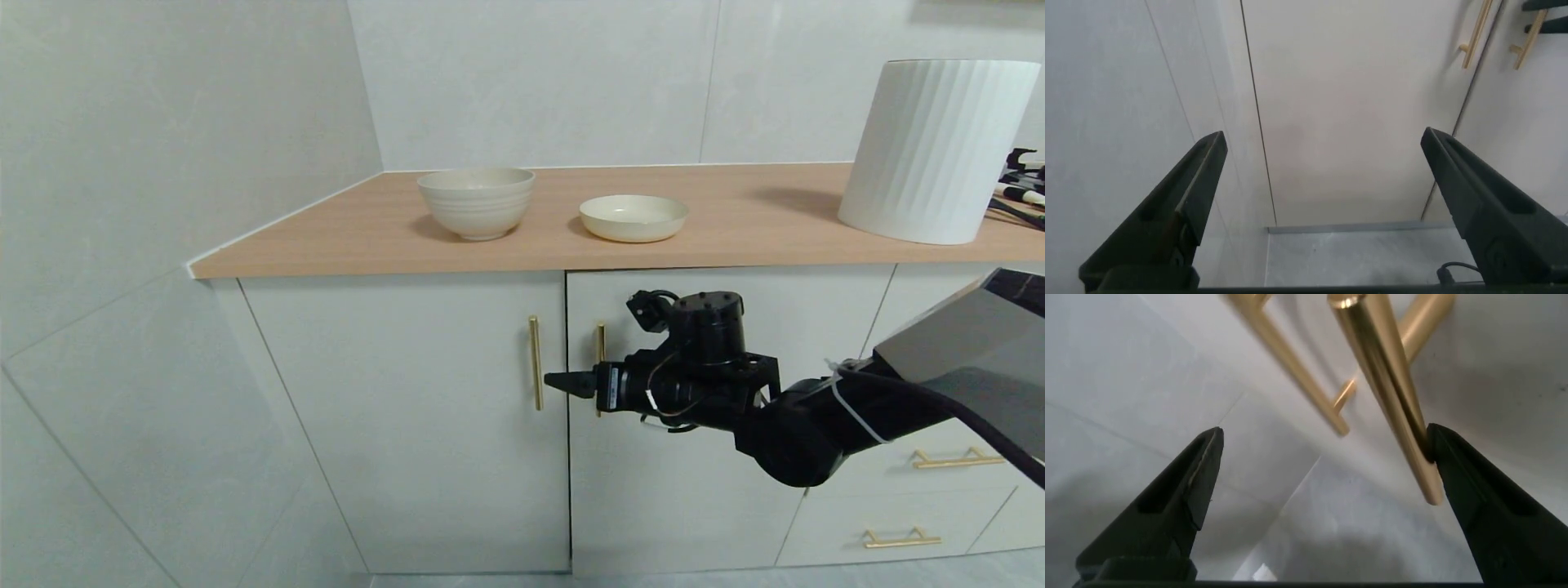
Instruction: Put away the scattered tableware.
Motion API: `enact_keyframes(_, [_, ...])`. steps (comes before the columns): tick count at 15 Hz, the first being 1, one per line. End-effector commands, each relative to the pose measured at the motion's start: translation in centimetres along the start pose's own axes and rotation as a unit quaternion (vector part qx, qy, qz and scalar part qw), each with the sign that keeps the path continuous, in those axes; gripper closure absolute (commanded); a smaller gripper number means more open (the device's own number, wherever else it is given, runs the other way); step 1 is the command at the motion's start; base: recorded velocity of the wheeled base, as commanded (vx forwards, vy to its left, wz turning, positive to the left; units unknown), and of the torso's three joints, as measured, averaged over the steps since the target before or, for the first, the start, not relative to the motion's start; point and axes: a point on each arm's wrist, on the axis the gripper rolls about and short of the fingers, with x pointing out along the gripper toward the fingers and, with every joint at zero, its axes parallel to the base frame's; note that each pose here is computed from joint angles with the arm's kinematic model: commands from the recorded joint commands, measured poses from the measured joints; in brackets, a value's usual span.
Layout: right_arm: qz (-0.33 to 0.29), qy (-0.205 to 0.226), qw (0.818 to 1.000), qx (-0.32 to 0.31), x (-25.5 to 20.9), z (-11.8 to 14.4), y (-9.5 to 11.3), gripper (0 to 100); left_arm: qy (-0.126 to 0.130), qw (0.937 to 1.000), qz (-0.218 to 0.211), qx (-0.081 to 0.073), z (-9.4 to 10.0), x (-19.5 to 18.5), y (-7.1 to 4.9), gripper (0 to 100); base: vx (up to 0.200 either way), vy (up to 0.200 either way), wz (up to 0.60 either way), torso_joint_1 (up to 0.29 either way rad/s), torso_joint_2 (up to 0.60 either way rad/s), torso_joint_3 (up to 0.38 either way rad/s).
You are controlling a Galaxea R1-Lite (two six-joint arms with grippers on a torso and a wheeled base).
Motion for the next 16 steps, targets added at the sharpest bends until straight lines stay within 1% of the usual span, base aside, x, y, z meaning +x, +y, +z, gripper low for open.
enact_keyframes(1, [0.014,-0.002,1.0,-0.004,-1.3,0.3,1.3,0,0.0,1.0,0.0,0.0,0.0,0.0,0.0,0,0.0,0.0,0.0,0.0,0.0,0.0])
enact_keyframes(4, [0.028,0.009,1.0,-0.006,-3.9,-0.1,2.8,0,0.0,1.0,0.0,0.0,0.0,0.0,0.0,0,0.0,0.0,0.0,0.0,0.0,0.0])
enact_keyframes(5, [0.039,0.016,0.999,-0.008,-4.7,-0.4,3.6,0,0.0,1.0,0.0,0.0,0.0,0.0,0.0,0,0.0,0.0,0.0,0.0,0.0,0.0])
enact_keyframes(8, [0.059,0.047,0.997,-0.008,-7.0,-2.2,4.8,0,0.0,1.0,0.0,0.0,0.0,0.0,0.0,0,0.0,0.0,0.0,0.0,0.0,0.0])
enact_keyframes(11, [0.072,0.03,0.997,-0.016,-9.3,-3.0,5.3,0,0.0,1.0,0.0,0.0,0.0,0.0,0.0,0,0.0,0.0,0.0,0.0,0.0,0.0])
enact_keyframes(13, [0.079,0.036,0.996,-0.017,-10.5,-3.6,5.9,0,0.0,1.0,0.0,0.0,0.0,0.0,0.0,0,0.0,0.0,0.0,0.0,0.0,0.0])
enact_keyframes(16, [0.077,0.043,0.996,-0.017,-11.2,-4.2,5.8,0,0.0,1.0,0.0,0.001,0.0,0.0,0.0,0,0.0,0.0,0.0,0.0,0.0,0.0])
